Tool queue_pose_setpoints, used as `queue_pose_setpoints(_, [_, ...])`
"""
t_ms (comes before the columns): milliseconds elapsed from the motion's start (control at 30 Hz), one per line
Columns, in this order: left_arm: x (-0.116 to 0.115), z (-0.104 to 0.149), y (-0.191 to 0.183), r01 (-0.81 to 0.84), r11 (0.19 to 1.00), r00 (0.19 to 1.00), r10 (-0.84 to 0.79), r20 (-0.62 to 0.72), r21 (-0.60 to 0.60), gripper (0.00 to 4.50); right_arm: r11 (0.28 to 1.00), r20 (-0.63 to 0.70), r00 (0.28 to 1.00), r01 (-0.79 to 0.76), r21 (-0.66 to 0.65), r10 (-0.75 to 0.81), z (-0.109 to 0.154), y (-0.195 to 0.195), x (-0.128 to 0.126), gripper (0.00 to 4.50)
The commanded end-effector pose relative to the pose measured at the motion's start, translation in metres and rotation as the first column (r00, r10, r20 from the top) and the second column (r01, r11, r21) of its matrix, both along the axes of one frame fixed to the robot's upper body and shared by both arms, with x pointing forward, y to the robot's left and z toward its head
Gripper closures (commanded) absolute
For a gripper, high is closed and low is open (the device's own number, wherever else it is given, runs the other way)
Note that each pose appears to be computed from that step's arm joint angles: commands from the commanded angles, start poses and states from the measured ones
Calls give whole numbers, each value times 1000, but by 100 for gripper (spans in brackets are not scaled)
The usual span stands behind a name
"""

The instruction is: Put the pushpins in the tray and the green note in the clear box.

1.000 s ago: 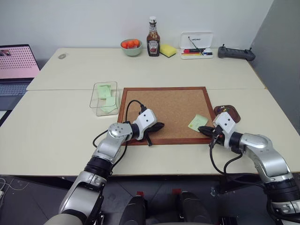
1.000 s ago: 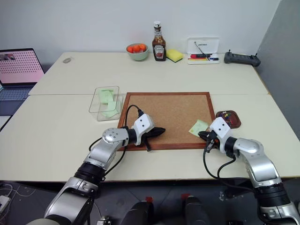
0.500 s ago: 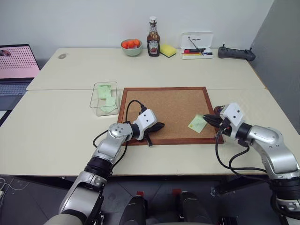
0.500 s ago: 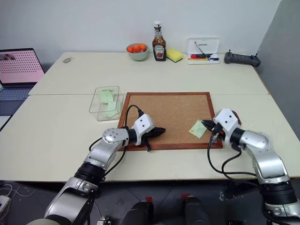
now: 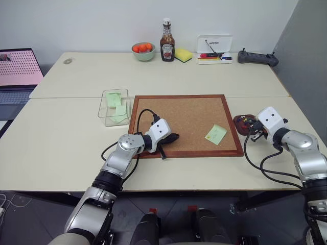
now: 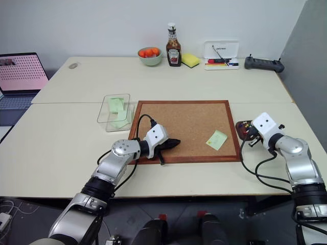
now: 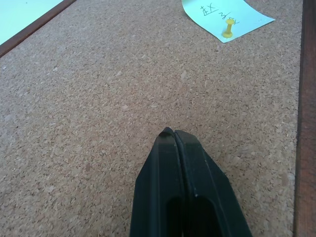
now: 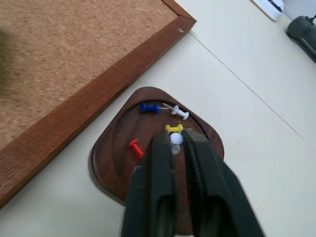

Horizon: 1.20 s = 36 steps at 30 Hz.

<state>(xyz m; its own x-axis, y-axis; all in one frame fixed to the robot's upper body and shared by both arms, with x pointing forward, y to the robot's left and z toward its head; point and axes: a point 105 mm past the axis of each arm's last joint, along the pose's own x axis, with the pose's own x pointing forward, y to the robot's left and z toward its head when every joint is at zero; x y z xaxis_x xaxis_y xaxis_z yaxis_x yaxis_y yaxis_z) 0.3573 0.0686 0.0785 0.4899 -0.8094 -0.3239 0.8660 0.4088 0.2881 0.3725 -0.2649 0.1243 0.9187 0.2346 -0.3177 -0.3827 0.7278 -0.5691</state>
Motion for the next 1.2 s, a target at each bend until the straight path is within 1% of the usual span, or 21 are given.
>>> queue_pose_setpoints(33, [-6, -27, 6, -18, 998, 996, 23, -83, 60, 450, 1000, 54, 999, 8, -14, -7, 14, -3, 6, 300])
queue_pose_setpoints(167, [-7, -27, 7, -19, 998, 996, 24, -83, 61, 450, 1000, 63, 998, 10, -7, -9, 17, -4, 6, 212])
queue_pose_setpoints(267, [-6, -27, 7, -20, 998, 996, 25, -82, 62, 450, 997, 97, 995, -36, 66, 29, 30, 3, 2, 159])
queue_pose_setpoints(300, [-6, -27, 8, -21, 998, 996, 26, -81, 62, 450, 991, 87, 993, -83, 101, 74, 31, 11, -3, 150])
queue_pose_setpoints(400, [-6, -27, 8, -21, 998, 996, 26, -80, 65, 450, 946, 18, 971, -236, 221, 238, 26, 41, -26, 150])
queue_pose_setpoints(433, [-6, -27, 8, -21, 998, 996, 26, -79, 65, 450, 933, -3, 961, -266, 243, 275, 22, 51, -33, 150])
queue_pose_setpoints(600, [-4, -27, 10, -25, 997, 997, 31, -78, 69, 450, 881, -27, 929, -340, 330, 369, 14, 91, -46, 150])
queue_pose_setpoints(667, [-4, -27, 10, -26, 997, 997, 31, -77, 70, 450, 867, -38, 920, -353, 352, 390, 10, 104, -47, 150])
queue_pose_setpoints(767, [-4, -26, 10, -26, 997, 997, 32, -76, 71, 450, 863, -63, 914, -353, 360, 400, 2, 112, -45, 150])
queue_pose_setpoints(867, [-3, -26, 11, -29, 997, 997, 34, -76, 74, 450, 868, -76, 913, -350, 353, 400, -6, 121, -37, 150])
queue_pose_setpoints(1067, [-3, -25, 13, -34, 997, 997, 40, -73, 75, 450, 874, -74, 918, -343, 344, 389, -11, 123, -26, 150])
queue_pose_setpoints(1133, [-4, -26, 15, -36, 996, 996, 42, -74, 78, 450, 875, -86, 914, -348, 337, 397, -14, 123, -25, 184])
queue_pose_setpoints(1167, [-4, -26, 15, -37, 996, 996, 42, -74, 78, 450, 875, -91, 912, -351, 334, 401, -16, 124, -25, 189])
queue_pose_setpoints(1200, [-4, -26, 15, -37, 996, 996, 43, -75, 79, 450, 874, -94, 910, -352, 334, 403, -18, 125, -25, 213])
